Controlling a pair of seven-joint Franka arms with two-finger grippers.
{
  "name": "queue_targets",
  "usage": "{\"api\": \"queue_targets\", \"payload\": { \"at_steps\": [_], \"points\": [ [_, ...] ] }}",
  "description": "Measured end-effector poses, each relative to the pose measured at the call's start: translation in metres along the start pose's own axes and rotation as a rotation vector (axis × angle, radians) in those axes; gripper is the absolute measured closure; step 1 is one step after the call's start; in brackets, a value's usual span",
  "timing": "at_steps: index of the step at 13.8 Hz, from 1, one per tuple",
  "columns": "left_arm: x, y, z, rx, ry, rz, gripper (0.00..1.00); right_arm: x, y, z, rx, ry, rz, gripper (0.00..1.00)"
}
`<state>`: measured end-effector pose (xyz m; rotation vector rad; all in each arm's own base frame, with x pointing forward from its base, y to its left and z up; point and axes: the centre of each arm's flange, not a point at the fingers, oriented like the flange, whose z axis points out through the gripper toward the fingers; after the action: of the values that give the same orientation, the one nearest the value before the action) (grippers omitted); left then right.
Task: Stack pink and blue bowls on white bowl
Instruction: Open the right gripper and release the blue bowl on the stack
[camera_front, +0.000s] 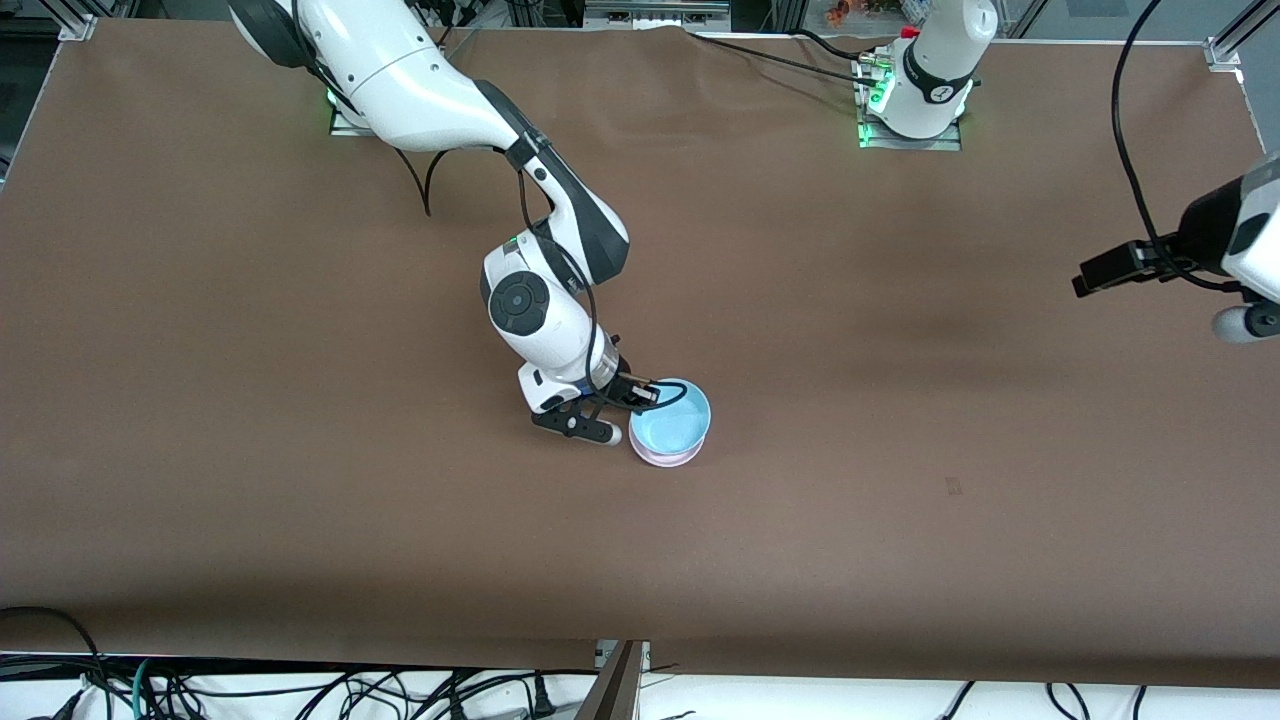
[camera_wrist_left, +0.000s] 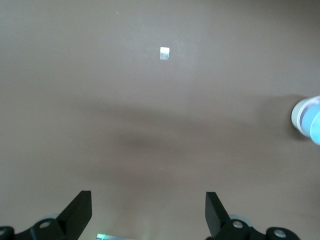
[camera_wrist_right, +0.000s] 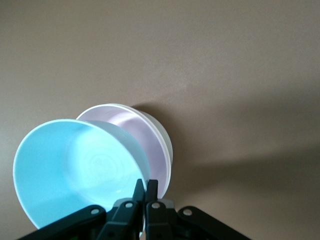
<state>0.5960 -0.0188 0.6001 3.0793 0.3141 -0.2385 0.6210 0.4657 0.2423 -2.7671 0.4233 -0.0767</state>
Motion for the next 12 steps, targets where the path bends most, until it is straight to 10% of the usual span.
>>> {"api": "queue_targets", "payload": {
  "at_steps": [12],
  "points": [
    [0.004, -0.002, 0.014, 0.006, -0.036, 0.076, 0.00, 0.003, 0.002, 0.002, -0.034, 0.032, -0.046, 0.92]
  ]
}}
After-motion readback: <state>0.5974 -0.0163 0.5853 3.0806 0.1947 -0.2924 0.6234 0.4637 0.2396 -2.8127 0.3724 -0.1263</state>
